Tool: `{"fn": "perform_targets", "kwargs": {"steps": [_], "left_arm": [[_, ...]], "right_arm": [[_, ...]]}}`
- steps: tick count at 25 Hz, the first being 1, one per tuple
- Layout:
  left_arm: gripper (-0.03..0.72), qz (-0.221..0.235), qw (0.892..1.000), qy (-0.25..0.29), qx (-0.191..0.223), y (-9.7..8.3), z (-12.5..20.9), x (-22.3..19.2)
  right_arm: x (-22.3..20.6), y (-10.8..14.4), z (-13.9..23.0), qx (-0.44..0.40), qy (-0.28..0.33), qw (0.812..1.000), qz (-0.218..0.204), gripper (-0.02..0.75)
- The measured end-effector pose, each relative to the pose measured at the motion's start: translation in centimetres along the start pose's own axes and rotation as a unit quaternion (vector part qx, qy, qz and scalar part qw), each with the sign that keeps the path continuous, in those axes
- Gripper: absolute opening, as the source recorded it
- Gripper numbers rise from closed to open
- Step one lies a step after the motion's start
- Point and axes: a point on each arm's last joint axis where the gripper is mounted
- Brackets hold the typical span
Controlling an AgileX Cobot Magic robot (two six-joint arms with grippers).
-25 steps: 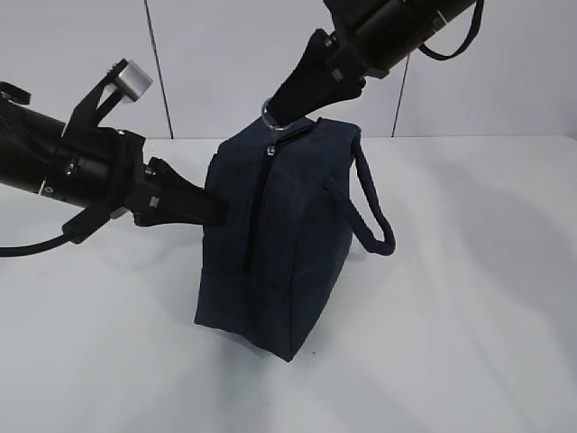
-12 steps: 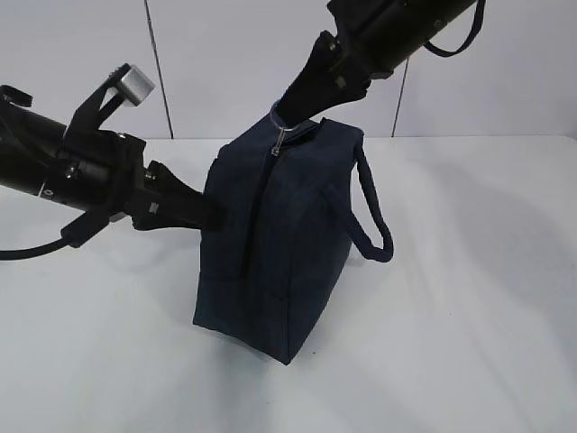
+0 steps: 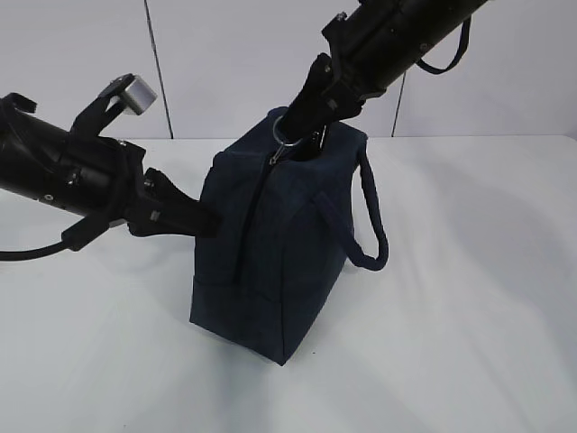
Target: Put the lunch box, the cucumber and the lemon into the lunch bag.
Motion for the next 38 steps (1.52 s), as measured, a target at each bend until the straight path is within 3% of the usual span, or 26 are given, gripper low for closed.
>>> {"fn": "perform_targets", "kwargs": {"steps": [8,20,38], "left_arm": [[-0.003,-0.003,1.0,0.012,0.027,0.9,0.5,-0.9],[-0.003,0.009,0.999,0.009,0.039,0.9,0.4,-1.1],[-0.003,0.011,0.999,0.009,0.04,0.9,0.4,-1.1]], "right_arm": [[0.0,0.3,-0.2,-0.007,-0.009,1.0,-0.016,0.008],[0.1,0.6,-0.6,-0.018,-0.03,0.999,-0.035,0.008],[-0.9,0.4,0.0,-0.047,0.008,0.998,-0.032,0.008]]}}
Point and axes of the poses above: a point on each arm's last joint axis where the gripper is mounted, x pointing back along that axis away from the gripper, y along the wrist's bending axis when the last joint is at zero, z = x × y, and after that the axes turned 10 degrees about x, right-handed
